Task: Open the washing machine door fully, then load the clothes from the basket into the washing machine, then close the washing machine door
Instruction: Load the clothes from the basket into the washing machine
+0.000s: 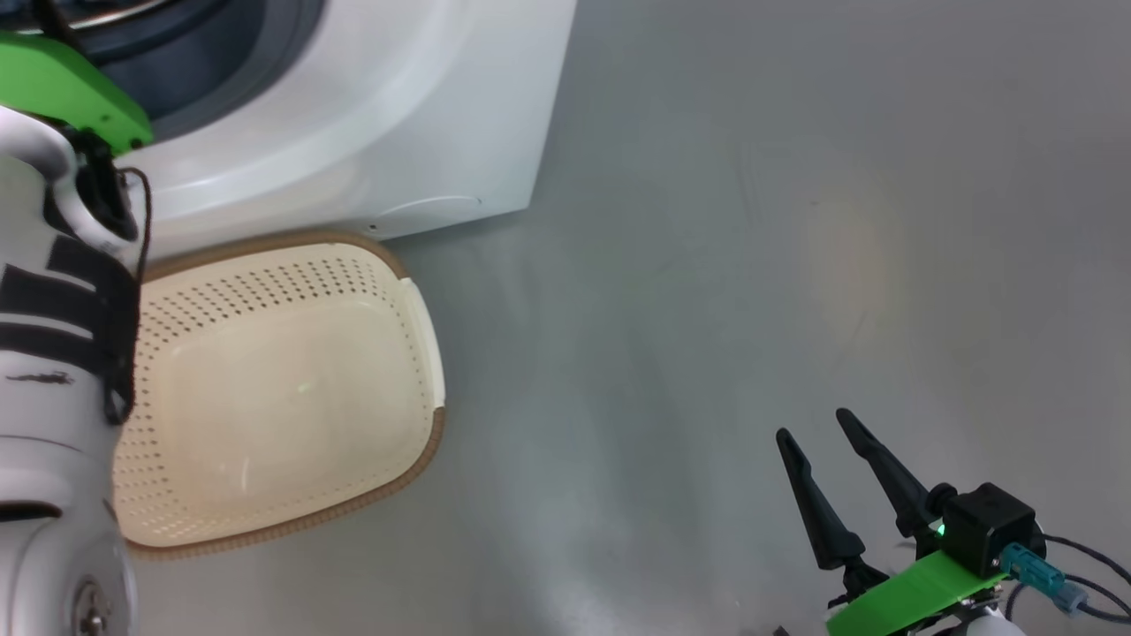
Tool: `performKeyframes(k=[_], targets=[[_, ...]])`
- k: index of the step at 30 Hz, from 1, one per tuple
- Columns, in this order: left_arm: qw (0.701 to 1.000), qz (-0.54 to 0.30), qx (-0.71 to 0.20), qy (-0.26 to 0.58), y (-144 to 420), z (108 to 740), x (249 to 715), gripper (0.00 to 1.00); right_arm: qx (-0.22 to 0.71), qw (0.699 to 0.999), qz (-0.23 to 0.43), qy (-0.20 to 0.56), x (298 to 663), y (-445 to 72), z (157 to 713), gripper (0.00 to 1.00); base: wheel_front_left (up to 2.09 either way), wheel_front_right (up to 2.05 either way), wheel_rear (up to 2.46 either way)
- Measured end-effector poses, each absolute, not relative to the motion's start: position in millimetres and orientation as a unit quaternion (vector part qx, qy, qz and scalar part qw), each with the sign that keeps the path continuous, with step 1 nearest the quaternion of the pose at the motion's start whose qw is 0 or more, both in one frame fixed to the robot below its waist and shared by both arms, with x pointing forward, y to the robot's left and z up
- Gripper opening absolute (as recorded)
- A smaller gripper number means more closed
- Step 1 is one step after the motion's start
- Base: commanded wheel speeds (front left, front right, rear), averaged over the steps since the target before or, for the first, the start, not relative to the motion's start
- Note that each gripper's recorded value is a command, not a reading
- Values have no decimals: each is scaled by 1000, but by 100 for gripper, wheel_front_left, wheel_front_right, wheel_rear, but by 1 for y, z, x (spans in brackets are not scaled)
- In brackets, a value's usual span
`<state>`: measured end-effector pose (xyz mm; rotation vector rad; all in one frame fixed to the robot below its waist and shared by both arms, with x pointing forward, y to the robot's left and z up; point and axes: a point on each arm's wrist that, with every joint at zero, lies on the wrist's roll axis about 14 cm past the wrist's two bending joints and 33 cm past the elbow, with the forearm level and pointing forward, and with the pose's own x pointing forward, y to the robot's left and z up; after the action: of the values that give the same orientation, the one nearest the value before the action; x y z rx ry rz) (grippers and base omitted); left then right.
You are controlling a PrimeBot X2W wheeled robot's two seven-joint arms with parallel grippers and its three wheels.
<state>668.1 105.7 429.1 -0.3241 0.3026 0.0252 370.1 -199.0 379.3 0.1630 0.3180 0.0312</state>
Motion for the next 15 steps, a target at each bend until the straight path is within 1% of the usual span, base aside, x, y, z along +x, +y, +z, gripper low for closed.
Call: performKeyframes(k=[4,15], targets=[[976,4,-165,140,106,437,660,100,82,986,27,142,380,-194,387,100,0,0,0],[975,-45,-172,130,90,454,619,100,87,989,48,109,386,-182,409,100,0,0,0]])
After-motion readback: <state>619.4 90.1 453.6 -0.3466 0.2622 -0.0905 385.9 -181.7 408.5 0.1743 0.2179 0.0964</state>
